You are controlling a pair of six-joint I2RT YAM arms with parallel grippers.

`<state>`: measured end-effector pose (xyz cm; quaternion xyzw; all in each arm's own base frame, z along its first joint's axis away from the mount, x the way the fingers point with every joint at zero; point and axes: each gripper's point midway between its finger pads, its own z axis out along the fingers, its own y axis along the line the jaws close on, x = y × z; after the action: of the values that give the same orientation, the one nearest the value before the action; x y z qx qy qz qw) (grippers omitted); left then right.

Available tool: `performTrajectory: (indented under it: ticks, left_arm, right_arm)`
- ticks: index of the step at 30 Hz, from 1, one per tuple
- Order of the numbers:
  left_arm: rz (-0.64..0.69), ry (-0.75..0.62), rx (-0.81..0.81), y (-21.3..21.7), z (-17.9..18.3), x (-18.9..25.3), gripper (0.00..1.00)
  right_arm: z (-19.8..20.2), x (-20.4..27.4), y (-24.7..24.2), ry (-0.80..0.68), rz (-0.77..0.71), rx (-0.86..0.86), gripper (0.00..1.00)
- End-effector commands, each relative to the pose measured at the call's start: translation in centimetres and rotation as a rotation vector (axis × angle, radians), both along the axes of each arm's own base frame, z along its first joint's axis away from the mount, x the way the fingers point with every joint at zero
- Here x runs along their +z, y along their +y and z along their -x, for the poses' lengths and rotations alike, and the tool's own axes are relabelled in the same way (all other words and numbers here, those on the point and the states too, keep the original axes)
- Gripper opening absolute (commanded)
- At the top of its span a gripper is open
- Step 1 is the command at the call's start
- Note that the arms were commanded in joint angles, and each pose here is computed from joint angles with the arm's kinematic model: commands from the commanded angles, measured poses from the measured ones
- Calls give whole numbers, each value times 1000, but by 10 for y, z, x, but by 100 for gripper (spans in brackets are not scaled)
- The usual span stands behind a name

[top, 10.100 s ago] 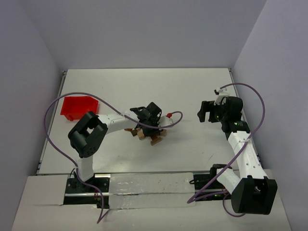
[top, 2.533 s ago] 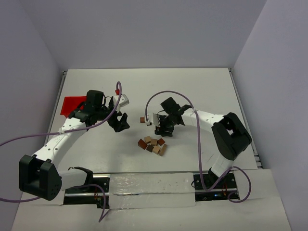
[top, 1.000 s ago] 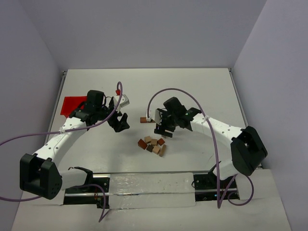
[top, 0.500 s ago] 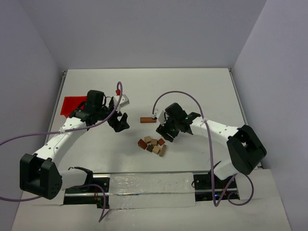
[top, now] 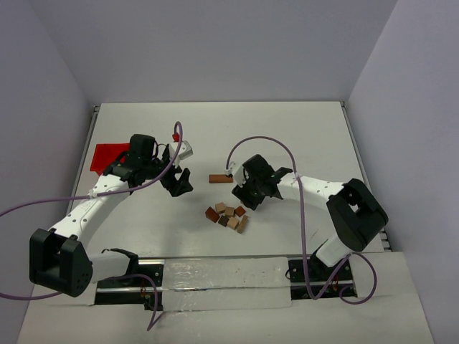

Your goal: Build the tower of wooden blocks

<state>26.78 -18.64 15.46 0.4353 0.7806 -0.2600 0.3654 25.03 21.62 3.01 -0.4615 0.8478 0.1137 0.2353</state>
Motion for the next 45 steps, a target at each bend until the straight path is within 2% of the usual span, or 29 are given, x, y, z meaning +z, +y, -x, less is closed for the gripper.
performTrajectory:
  ticks: [1, 11, 15, 17, 19, 23, 26, 29, 36, 45]
  left_arm:
    - [15, -49, 10, -2, -13, 14, 90]
    - [13, -40, 6, -2, -12, 10, 90]
    - [12, -40, 7, -2, -12, 10, 90]
    - [10, -39, 6, -2, -13, 10, 90]
    - [12, -35, 2, -3, -12, 10, 90]
    - [18, -7, -34, -6, -7, 9, 90]
    - [19, 17, -81, -9, -3, 11, 90]
    - [21, 42, -104, -12, -2, 10, 90]
    - [22, 49, -107, -12, -4, 10, 89]
    - [42, 27, -58, -6, -15, 18, 89]
  right_arm:
    - [-19, 10, 11, -53, -32, -28, 56]
    - [-21, 10, 17, -49, -37, 28, 47]
    - [-22, 13, 21, -49, -37, 58, 28]
    - [-22, 16, 23, -45, -37, 78, 10]
    - [-22, 21, 23, -49, -31, 122, 0]
    - [-12, 35, 29, -34, -44, 283, 0]
    - [-7, 44, 27, -23, -10, 451, 0]
    - [-16, 42, 27, -23, 37, 541, 0]
    - [-57, 55, 48, -88, 33, 563, 0]
    - [-90, 54, 63, -104, 7, 564, 0]
